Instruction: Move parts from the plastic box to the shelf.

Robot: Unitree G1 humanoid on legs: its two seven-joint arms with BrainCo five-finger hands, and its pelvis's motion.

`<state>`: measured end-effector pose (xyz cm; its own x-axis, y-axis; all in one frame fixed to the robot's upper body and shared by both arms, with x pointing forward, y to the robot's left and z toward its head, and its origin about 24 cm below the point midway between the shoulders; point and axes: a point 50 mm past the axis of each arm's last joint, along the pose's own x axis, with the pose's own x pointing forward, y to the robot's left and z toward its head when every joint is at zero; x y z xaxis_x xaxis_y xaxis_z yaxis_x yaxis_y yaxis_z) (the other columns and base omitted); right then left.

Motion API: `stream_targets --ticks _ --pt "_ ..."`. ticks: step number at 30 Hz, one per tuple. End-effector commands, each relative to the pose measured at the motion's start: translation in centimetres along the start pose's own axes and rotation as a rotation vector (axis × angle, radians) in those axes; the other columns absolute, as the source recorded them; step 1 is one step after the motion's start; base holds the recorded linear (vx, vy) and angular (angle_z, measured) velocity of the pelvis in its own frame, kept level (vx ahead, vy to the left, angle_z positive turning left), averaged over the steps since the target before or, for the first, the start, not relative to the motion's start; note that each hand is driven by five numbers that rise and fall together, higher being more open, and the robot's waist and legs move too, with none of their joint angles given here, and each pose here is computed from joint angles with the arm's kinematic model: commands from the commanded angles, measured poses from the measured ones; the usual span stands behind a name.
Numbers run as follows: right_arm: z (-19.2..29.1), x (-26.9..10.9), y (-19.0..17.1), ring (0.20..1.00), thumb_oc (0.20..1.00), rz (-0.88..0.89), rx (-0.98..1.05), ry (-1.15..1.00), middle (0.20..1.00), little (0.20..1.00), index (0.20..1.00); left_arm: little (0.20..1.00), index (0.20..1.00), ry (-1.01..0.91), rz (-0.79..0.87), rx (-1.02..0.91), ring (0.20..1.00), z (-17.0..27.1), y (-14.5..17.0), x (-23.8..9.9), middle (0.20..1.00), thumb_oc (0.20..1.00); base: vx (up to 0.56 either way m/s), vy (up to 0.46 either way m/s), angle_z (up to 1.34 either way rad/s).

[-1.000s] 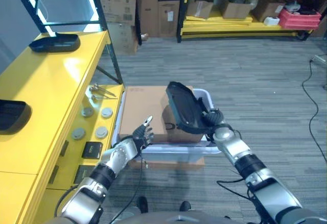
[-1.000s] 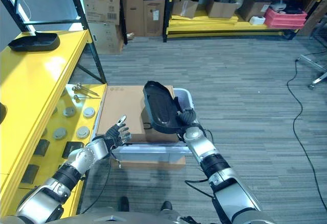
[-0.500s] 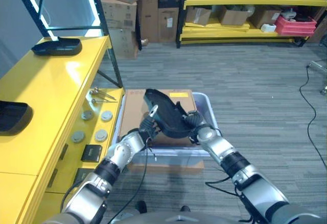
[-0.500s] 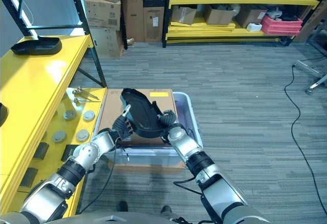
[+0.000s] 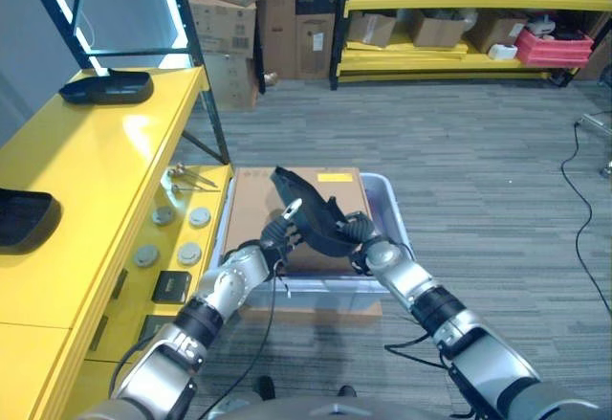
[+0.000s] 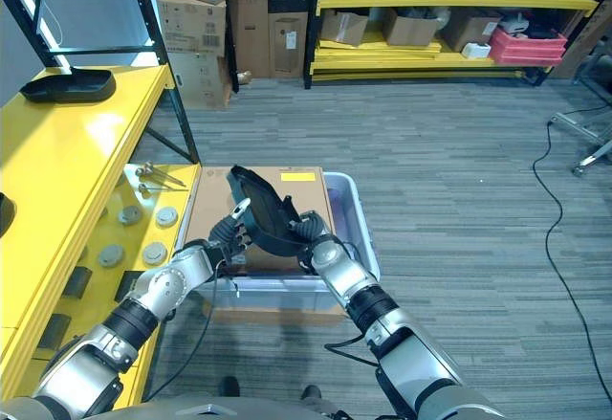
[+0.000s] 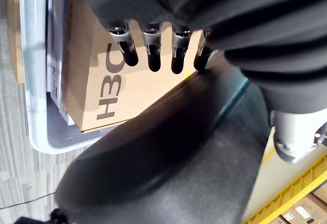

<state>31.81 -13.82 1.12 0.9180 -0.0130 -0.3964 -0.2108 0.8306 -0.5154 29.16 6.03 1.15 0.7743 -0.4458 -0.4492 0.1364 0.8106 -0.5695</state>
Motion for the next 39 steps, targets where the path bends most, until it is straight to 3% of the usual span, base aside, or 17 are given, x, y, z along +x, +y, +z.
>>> stream_targets --ticks 1,3,12,18,21,22,23,24,33,39 --pt "5.3 0.2 0.3 0.200 0.200 0.013 -0.021 -0.194 0.200 0.200 0.200 0.200 0.200 -0.078 -0.146 0.182 0.200 1.8 -4.2 0.9 0.200 0.200 0.00 0.000 0.00" --pt "5.5 0.1 0.2 0.200 0.200 0.007 -0.009 -0.201 0.200 0.200 0.200 0.200 0.200 -0.106 -0.202 0.377 0.200 2.4 -4.7 0.5 0.200 0.200 0.01 -0.006 -0.02" --pt "5.8 0.1 0.4 0.200 0.200 0.011 0.025 -0.194 0.200 0.200 0.200 0.200 0.200 -0.110 -0.290 0.513 0.200 2.7 -5.5 0.0 0.200 0.200 0.00 -0.001 -0.03" --pt "6.1 0.1 0.6 0.200 0.200 0.010 0.031 -0.191 0.200 0.200 0.200 0.200 0.200 -0.118 -0.308 0.515 0.200 2.8 -5.9 -0.2 0.200 0.200 0.00 0.000 0.00" --pt "6.2 0.2 0.5 0.200 0.200 -0.005 0.038 -0.186 0.200 0.200 0.200 0.200 0.200 -0.124 -0.258 0.426 0.200 2.8 -5.5 0.0 0.200 0.200 0.00 0.000 0.00" --pt "6.2 0.2 0.4 0.200 0.200 -0.014 0.038 -0.181 0.200 0.200 0.200 0.366 0.366 -0.139 -0.239 0.385 0.366 2.9 -5.4 0.0 0.366 0.366 0.00 0.000 0.00" --pt "6.1 0.3 0.4 0.200 0.200 -0.024 0.039 -0.174 0.200 0.200 0.200 0.752 0.752 -0.153 -0.217 0.346 0.752 3.1 -5.3 0.1 0.752 0.752 0.00 0.000 0.00" --pt "5.9 0.4 0.0 0.200 0.200 -0.041 0.043 -0.164 0.200 0.200 0.200 1.000 1.000 -0.171 -0.188 0.294 1.000 3.3 -5.0 0.1 1.000 1.000 0.00 0.000 0.00" --pt "4.9 0.7 -3.1 0.200 0.200 -0.148 0.072 -0.136 0.200 0.200 0.200 1.000 1.000 -0.200 -0.093 0.028 1.000 3.9 -2.6 0.0 1.000 1.000 0.00 0.000 0.00" --pt "5.0 0.9 -3.8 0.200 0.200 -0.153 0.057 -0.142 0.200 0.200 0.200 1.000 1.000 -0.161 -0.121 0.037 1.000 3.2 -3.3 0.2 1.000 1.000 0.00 0.000 0.00"
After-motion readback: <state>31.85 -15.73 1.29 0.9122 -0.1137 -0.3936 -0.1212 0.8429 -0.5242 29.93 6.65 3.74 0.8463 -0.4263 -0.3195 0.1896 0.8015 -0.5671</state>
